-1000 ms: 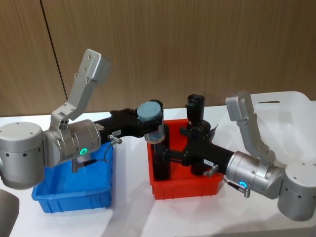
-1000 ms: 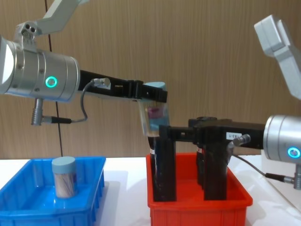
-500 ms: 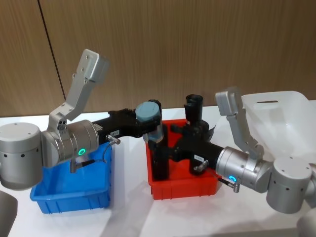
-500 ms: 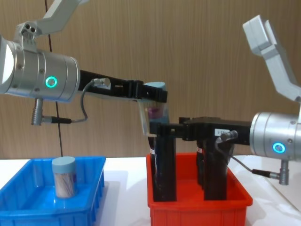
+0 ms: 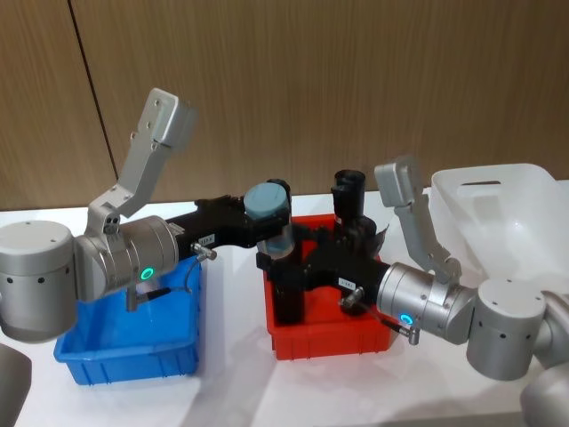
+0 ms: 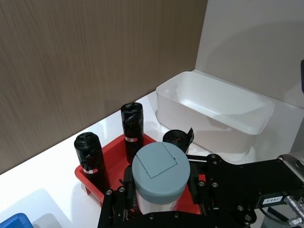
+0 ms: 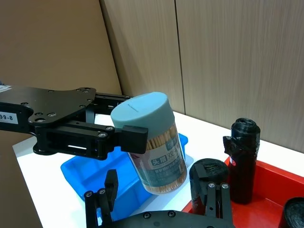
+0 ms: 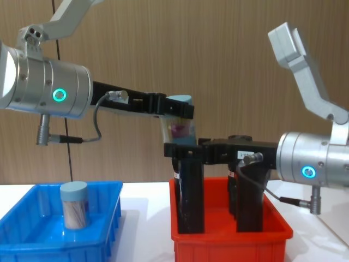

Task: Pick the cotton swabs from the blue box and place them into the white box.

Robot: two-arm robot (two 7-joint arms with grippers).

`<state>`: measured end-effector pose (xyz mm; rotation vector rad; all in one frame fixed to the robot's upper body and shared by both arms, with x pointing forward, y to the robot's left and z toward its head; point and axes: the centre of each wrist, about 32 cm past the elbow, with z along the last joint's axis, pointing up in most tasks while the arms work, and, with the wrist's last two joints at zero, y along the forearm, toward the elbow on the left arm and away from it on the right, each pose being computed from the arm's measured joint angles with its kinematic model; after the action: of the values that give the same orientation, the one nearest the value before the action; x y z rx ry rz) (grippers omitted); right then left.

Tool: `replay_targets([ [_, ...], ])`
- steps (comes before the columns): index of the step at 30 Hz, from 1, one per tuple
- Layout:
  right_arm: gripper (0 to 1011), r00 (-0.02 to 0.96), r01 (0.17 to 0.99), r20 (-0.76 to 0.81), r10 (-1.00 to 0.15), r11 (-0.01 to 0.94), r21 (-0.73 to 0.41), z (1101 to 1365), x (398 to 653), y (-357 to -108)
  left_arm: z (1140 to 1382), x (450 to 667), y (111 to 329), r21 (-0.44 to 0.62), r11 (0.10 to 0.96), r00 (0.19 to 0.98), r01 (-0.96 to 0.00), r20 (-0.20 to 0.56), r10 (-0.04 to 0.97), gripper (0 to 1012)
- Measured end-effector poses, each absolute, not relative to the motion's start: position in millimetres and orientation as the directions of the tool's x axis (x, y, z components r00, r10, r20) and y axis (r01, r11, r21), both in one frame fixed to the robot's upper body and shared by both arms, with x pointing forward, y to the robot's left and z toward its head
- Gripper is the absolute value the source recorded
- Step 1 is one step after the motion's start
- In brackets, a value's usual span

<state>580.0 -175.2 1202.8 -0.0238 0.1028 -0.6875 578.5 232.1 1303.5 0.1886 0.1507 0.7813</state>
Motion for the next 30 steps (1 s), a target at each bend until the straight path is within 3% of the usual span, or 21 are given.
replay_targets([
  [15,989,0.77,0.63,-0.082,-0.633,0.774,-0.06,1199.6,586.3,-169.0,1303.5,578.5,232.1,0.224,0.695,0.701,-0.684,-0.065,0.711,660],
  [24,786,0.769,0.631,-0.078,-0.634,0.773,-0.059,1198.3,587.9,-166.5,1303.5,578.5,232.1,0.224,0.695,0.701,-0.684,-0.065,0.711,660],
  [27,667,0.769,0.631,-0.076,-0.634,0.773,-0.059,1198.1,588.2,-166.0,1303.5,578.5,232.1,0.224,0.695,0.701,-0.684,-0.065,0.711,660],
  [30,641,0.769,0.632,-0.073,-0.634,0.773,-0.058,1197.9,588.3,-165.2,1303.5,578.5,232.1,0.224,0.694,0.7,-0.684,-0.064,0.711,660],
])
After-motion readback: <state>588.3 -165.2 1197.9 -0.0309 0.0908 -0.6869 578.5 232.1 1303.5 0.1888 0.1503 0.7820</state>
